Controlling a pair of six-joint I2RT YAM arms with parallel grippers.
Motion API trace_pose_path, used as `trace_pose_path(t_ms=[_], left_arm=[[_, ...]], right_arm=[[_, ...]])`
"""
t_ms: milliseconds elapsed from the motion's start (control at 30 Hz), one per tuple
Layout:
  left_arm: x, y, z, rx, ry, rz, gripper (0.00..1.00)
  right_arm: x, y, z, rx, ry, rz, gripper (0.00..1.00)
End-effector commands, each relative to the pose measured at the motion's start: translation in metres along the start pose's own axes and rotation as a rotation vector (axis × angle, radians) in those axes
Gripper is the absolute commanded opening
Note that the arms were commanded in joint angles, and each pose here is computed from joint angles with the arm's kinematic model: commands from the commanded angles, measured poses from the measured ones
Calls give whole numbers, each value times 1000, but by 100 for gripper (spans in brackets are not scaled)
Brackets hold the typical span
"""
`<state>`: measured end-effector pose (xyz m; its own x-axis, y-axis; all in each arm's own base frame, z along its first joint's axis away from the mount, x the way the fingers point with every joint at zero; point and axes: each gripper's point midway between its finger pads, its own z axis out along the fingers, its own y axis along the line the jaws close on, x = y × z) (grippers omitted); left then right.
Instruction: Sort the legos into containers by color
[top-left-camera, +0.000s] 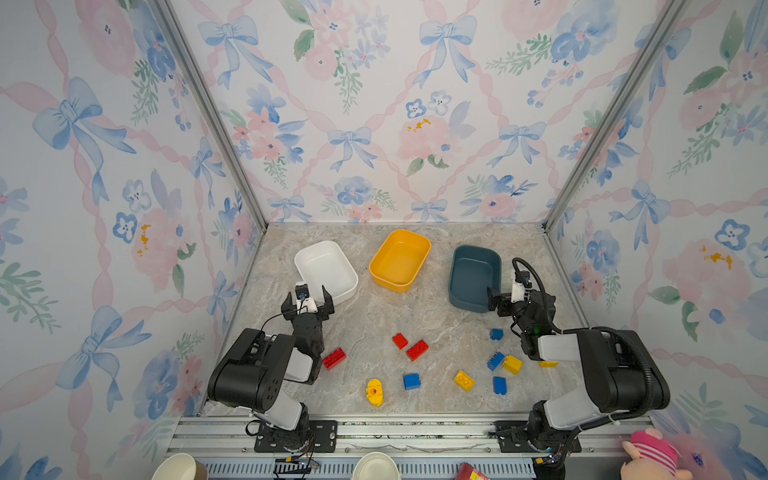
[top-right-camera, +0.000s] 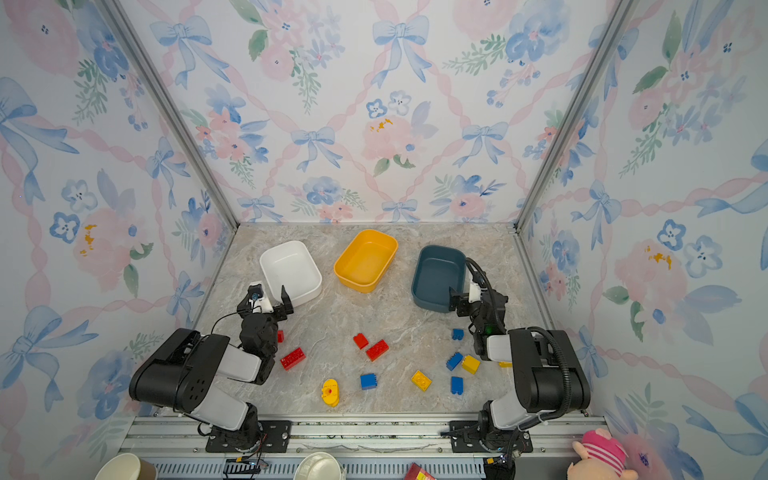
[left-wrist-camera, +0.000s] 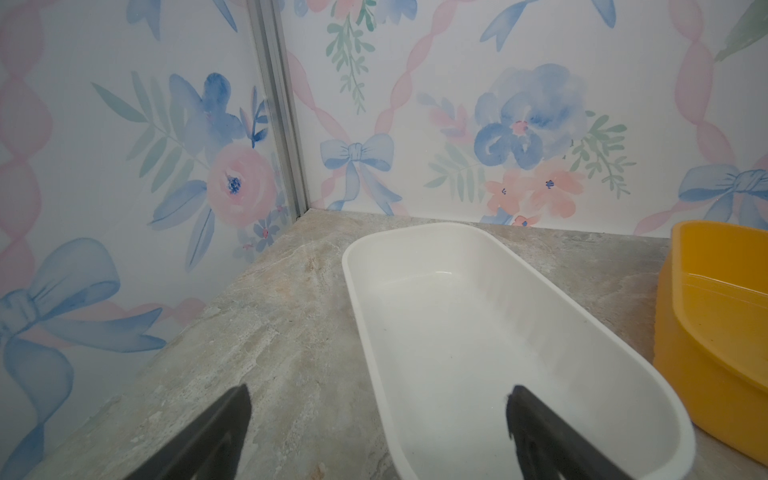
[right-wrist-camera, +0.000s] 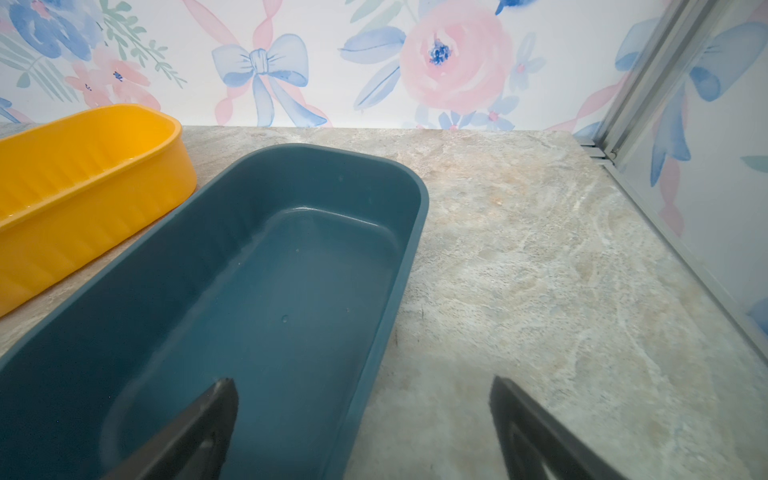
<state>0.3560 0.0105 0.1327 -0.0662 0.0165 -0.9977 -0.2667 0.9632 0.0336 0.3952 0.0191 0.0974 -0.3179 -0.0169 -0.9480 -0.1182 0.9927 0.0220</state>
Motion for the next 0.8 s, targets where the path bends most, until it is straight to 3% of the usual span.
trace_pose_path(t_ms=[0, 200, 367, 567, 767], left_arm=[[0, 0, 0, 4, -2, -5, 98], [1, 1, 0, 3, 0, -3, 98], [-19, 3, 5, -25, 7, -2, 97], [-48, -2, 6, -3, 33, -2, 98], [-58, -8, 30, -9, 223, -41, 96]], right_arm=[[-2, -1, 2, -6, -3, 11, 97], [-3, -2, 2, -2, -8, 18, 97], [-17, -6, -7, 28, -12, 24, 97], [-27, -21, -18, 211, 153, 40, 97], [-53, -3, -24, 275, 242, -6, 97]])
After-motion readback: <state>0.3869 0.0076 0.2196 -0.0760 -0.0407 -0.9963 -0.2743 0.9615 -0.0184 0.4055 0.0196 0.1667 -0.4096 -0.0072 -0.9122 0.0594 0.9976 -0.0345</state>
